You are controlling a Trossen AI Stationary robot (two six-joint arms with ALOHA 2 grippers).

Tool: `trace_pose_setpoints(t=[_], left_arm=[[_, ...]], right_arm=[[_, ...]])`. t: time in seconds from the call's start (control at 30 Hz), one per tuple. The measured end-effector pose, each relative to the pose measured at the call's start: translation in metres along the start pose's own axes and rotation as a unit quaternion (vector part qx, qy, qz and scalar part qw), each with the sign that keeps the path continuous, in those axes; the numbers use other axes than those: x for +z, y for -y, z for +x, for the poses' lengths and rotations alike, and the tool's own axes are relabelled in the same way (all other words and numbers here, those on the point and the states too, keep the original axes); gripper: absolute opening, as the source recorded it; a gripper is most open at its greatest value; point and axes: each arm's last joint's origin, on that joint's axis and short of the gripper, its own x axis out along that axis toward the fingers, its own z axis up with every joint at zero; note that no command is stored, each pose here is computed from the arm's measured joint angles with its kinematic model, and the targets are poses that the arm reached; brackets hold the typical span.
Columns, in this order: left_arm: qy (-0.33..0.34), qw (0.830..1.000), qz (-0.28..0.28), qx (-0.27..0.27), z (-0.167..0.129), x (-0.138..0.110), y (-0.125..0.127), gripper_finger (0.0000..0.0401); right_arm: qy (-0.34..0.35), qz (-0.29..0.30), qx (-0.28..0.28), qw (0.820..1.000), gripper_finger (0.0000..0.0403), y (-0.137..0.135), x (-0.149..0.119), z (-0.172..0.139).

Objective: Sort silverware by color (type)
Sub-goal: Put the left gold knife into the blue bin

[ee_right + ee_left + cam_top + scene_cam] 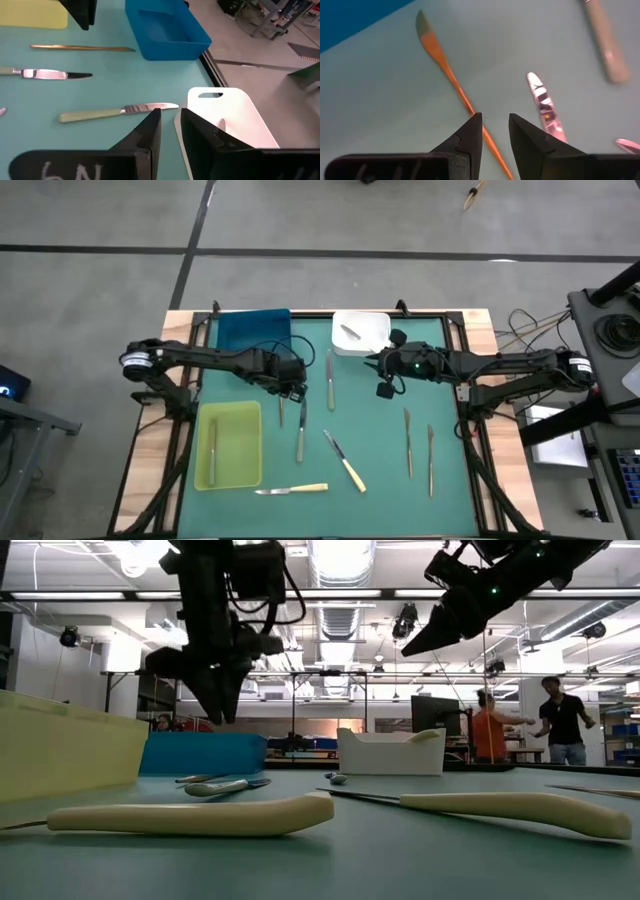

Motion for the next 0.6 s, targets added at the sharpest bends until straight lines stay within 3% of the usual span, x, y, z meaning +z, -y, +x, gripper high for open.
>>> trace_pose_setpoints(t=[0.23, 0.6], left_arm=[[-0.015, 0.999, 0.022, 0.025, 0.014, -0.002, 0.002, 0.0090], [-0.001, 0.999, 0.025, 0.042, 0.018, -0.001, 0.002, 0.0192]], right_arm=[[-0.009, -0.010, -0.001, 1.000, 0.0066, -0.001, -0.006, 0.001], [-0.010, -0.015, -0.002, 1.000, 0.0066, -0.001, -0.006, 0.001]])
